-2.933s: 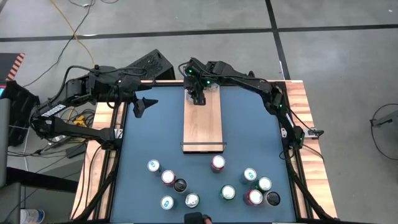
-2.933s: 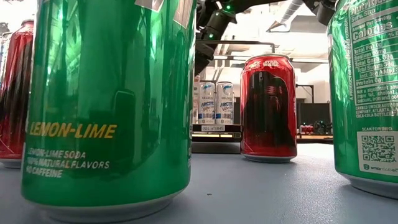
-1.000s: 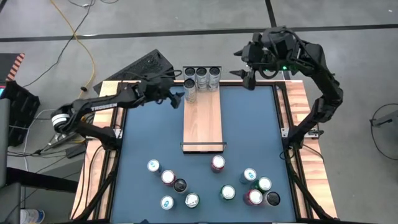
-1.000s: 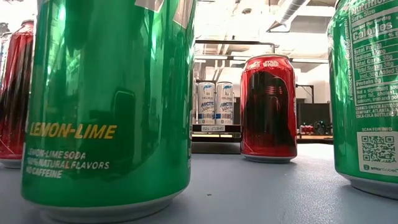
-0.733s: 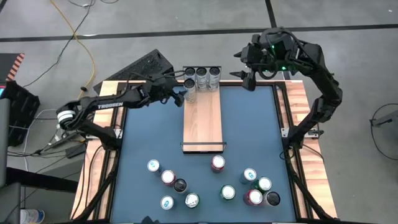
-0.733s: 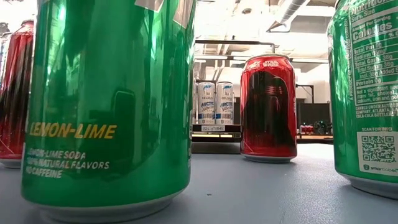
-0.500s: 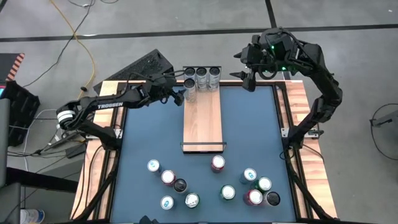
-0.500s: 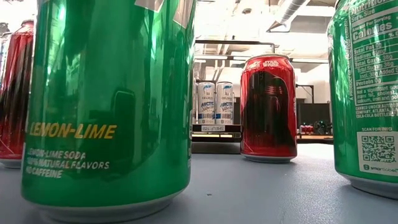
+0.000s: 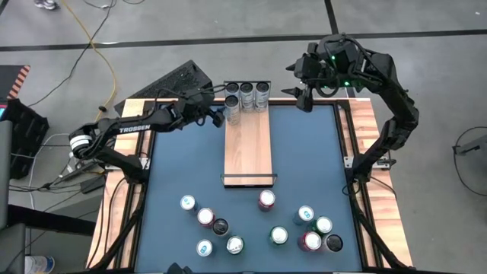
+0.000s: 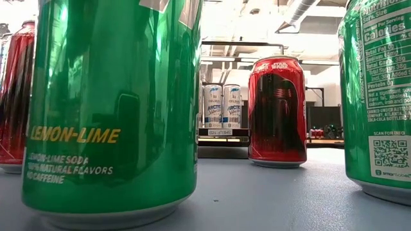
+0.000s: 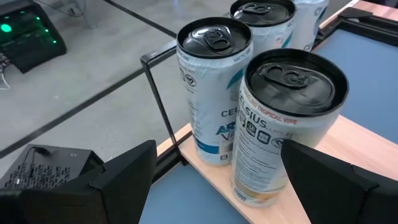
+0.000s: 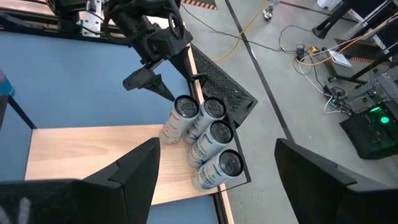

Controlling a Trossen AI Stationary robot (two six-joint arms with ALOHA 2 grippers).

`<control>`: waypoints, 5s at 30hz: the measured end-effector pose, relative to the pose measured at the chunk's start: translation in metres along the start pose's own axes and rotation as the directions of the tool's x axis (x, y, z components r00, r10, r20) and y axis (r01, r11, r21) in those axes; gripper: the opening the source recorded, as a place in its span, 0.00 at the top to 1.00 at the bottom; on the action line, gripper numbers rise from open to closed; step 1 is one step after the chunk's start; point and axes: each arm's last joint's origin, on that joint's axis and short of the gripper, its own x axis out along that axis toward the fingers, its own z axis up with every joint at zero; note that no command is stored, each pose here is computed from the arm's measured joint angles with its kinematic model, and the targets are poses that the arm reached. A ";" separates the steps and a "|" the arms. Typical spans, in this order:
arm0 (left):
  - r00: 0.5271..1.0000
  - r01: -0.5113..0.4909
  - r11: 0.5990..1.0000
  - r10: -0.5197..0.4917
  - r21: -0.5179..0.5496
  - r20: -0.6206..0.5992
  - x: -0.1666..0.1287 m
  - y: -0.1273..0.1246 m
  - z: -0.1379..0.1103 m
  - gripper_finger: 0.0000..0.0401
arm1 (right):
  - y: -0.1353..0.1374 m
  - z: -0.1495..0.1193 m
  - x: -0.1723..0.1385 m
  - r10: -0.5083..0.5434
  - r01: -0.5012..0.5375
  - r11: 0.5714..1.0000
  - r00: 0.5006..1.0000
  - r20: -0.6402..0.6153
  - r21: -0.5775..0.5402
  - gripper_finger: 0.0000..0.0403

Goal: Place canned beverage on shelf
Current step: Put the center white yellow soda can on the shelf, then put the right white yellow soda can on the shelf aligned with the other white yellow soda can

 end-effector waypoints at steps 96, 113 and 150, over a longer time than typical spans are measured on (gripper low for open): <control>0.758 0.629 0.777 -0.614 0.002 0.221 -0.274 0.029 0.131 0.17 | 0.135 0.005 -0.023 0.551 -0.455 0.803 0.813 -0.190 0.384 0.25; 0.651 0.754 0.657 -0.750 0.017 0.117 -0.295 0.035 0.126 0.17 | 0.307 -0.014 -0.076 0.634 -0.298 0.698 0.679 -0.370 0.651 0.25; 0.666 0.744 0.668 -0.742 0.002 0.075 -0.285 0.027 0.126 0.17 | 0.315 -0.038 -0.070 0.597 -0.220 0.744 0.644 -0.479 0.631 0.25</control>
